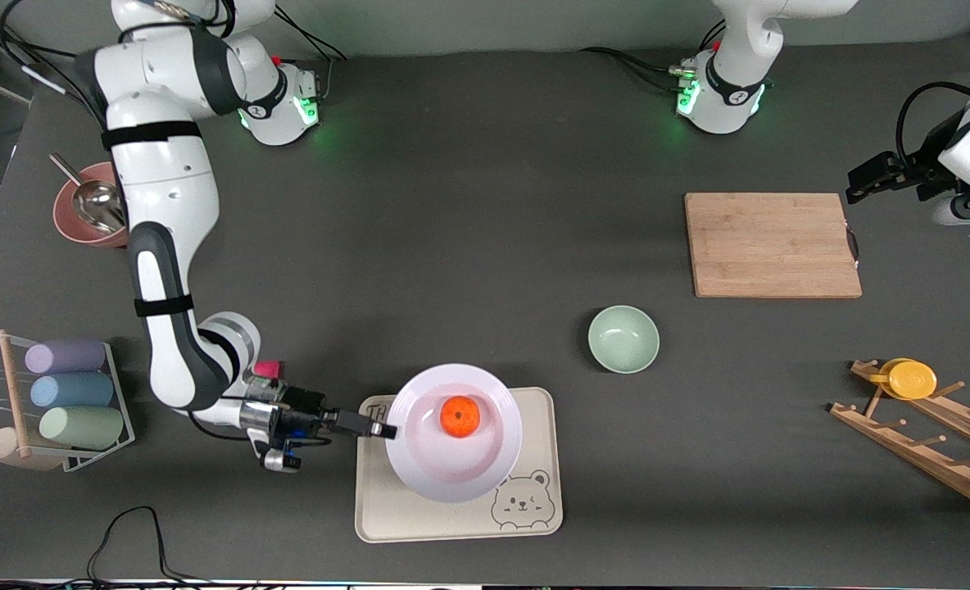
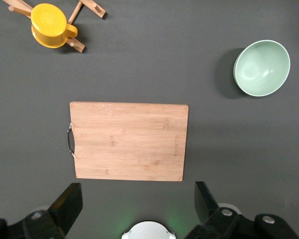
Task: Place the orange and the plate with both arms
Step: 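Carry the plate with the right gripper onto the white tray, then lower the plate onto the tray and open the right gripper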
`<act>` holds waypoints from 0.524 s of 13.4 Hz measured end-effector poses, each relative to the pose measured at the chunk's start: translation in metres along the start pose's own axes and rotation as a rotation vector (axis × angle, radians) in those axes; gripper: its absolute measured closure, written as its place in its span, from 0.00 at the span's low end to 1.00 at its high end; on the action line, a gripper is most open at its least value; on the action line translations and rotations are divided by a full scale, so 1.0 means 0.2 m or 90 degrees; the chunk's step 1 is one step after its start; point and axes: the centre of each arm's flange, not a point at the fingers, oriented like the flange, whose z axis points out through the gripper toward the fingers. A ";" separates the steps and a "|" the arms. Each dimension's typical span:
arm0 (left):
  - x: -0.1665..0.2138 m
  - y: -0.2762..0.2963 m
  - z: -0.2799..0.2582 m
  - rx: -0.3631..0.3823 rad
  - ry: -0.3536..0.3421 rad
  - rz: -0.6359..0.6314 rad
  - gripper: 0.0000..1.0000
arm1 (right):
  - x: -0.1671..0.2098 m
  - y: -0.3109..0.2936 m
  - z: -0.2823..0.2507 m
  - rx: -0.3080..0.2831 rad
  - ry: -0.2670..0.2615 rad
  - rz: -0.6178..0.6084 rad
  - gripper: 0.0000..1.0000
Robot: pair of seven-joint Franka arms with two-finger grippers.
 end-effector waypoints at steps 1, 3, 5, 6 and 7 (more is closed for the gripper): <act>0.00 0.02 -0.01 0.001 0.002 0.005 0.00 | 0.03 0.02 0.02 -0.001 0.001 -0.003 0.96; 0.00 0.04 -0.01 0.003 0.004 0.009 0.00 | 0.05 0.08 0.04 -0.007 0.003 -0.004 0.96; 0.00 0.04 -0.02 0.002 0.006 0.009 0.00 | 0.04 0.18 0.04 -0.020 0.008 0.005 0.96; 0.00 0.04 -0.02 0.002 0.008 0.008 0.00 | 0.04 0.23 0.04 -0.029 0.013 0.010 0.96; 0.00 0.04 -0.02 0.002 0.011 0.008 0.00 | 0.03 0.27 0.04 -0.037 0.018 0.011 0.96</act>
